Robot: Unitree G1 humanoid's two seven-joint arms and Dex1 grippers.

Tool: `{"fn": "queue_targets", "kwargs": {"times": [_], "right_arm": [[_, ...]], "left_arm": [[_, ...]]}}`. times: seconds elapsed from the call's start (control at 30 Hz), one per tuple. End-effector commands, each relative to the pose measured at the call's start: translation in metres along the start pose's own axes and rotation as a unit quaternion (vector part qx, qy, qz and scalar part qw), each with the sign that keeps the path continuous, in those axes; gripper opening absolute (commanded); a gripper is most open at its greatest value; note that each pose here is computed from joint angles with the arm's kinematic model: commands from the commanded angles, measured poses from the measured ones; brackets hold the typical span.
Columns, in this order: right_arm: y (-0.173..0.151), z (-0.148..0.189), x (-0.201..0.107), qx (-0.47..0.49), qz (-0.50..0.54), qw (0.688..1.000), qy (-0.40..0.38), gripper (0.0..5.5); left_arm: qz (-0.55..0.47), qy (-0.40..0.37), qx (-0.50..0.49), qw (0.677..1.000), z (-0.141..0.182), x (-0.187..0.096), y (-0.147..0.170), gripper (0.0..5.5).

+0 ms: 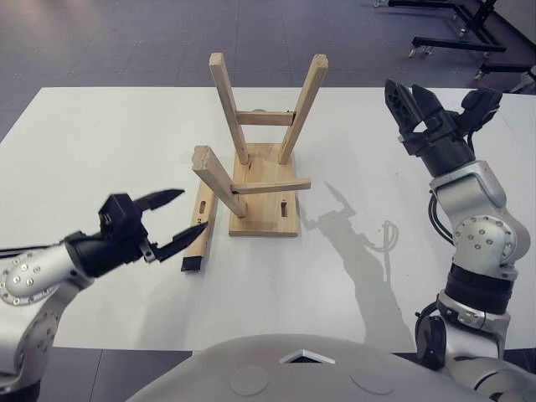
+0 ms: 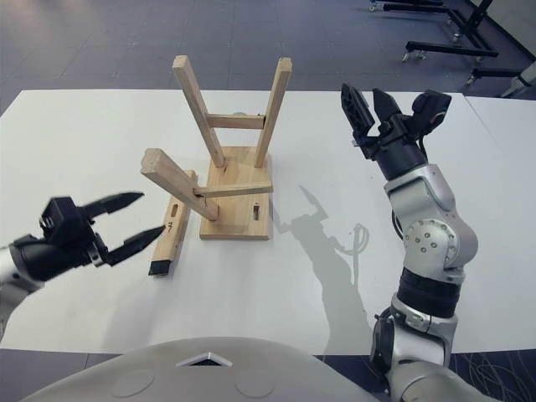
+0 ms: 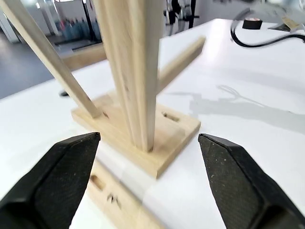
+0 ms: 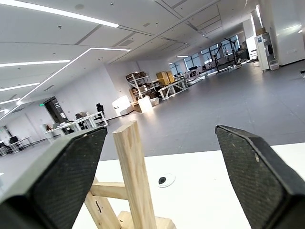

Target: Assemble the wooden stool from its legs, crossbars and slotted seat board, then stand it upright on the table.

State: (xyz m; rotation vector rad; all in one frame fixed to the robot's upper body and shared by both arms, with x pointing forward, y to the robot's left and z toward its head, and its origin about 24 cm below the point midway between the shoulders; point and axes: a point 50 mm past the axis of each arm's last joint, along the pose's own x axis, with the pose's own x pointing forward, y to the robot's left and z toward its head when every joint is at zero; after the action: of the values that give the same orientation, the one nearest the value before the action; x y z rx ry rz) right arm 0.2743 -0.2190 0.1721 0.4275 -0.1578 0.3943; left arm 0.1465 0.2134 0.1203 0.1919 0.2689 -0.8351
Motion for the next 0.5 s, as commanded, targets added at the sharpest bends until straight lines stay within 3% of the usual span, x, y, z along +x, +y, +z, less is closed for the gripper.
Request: {"fn": "queue_targets", "kwargs": {"times": [0.03,0.27,0.5], "right_arm": [[0.004,0.001,0.008,-0.002,0.021,1.0,0.015,4.19],[0.013,-0.01,0.011,0.005,0.038,0.999,0.038,4.19],[0.015,-0.015,0.005,0.002,0.029,0.999,0.043,4.19]], "left_arm": [[0.116,0.105,-0.025,0.987,-0.042,0.005,0.015,3.78],[0.164,0.128,-0.105,0.973,-0.07,0.048,-0.001,3.78],[0.224,0.164,-0.108,0.955,-0.079,0.046,0.012,3.78]]}}
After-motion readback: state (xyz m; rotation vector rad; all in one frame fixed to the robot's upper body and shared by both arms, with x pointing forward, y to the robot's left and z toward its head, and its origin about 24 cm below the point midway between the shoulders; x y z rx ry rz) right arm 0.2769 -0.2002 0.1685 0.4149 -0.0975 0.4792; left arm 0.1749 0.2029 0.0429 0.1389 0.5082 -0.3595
